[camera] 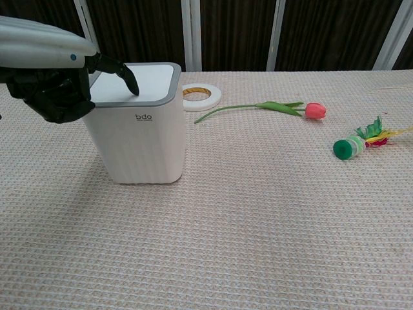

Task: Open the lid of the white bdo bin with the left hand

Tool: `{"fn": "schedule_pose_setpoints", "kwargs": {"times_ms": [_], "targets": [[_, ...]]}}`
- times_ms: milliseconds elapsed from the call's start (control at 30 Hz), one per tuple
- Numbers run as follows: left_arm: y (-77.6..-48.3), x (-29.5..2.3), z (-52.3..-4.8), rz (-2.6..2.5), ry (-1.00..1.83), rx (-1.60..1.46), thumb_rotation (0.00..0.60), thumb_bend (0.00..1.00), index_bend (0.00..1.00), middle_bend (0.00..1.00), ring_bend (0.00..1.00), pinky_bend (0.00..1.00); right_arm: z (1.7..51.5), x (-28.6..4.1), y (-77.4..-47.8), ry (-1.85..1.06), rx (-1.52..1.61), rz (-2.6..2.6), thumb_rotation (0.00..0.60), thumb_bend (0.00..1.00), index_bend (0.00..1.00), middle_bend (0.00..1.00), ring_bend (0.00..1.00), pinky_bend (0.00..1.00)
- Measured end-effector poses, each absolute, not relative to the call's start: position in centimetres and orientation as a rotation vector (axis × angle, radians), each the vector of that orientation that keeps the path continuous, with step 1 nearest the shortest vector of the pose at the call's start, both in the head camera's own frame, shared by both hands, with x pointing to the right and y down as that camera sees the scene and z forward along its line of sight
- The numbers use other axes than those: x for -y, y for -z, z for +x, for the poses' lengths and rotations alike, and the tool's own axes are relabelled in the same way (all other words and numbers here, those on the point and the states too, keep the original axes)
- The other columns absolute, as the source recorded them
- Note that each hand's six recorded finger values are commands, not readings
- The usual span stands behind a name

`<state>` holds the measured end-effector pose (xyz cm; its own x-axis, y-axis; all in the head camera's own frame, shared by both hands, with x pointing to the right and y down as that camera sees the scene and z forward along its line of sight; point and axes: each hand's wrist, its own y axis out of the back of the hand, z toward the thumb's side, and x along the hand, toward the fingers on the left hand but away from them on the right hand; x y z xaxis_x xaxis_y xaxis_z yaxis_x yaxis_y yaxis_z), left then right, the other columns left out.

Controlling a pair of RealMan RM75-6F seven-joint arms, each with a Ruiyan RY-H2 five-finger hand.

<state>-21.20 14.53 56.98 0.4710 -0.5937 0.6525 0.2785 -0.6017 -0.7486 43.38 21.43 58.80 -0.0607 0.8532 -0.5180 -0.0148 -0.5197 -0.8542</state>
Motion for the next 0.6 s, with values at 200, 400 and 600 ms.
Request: {"fn": "schedule_pose_setpoints", "kwargs": {"times_ms": [200, 400, 600], "targets": [[-53.6, -13.5, -20.6, -1.803, 1.157, -0.414, 0.6, 0.53, 0.23, 0.65, 0.63, 0.75, 43.3, -21.5, -58.8, -1.656, 0.919, -1.549, 0.6, 0.27, 0.1, 0.02, 0.01, 0.0], [-50.3, -13.6, -23.2, -1.74, 1.17, -0.583, 0.6, 0.29, 0.18, 0.33, 0.27, 0.44, 43.3, -21.4, -58.9, -1.654, 0.918, -1.554, 0.6, 0.27, 0.1, 0.02, 0.01, 0.0], [-49.9, -15.9, -28.3, -1.652, 1.314, -0.661, 0.6, 0.25, 0.18, 0.21, 0.11, 0.27, 43.0, -21.4, -58.8, -1.636, 0.922, -1.561, 0.6, 0.27, 0.1, 0.02, 0.01, 0.0]]}}
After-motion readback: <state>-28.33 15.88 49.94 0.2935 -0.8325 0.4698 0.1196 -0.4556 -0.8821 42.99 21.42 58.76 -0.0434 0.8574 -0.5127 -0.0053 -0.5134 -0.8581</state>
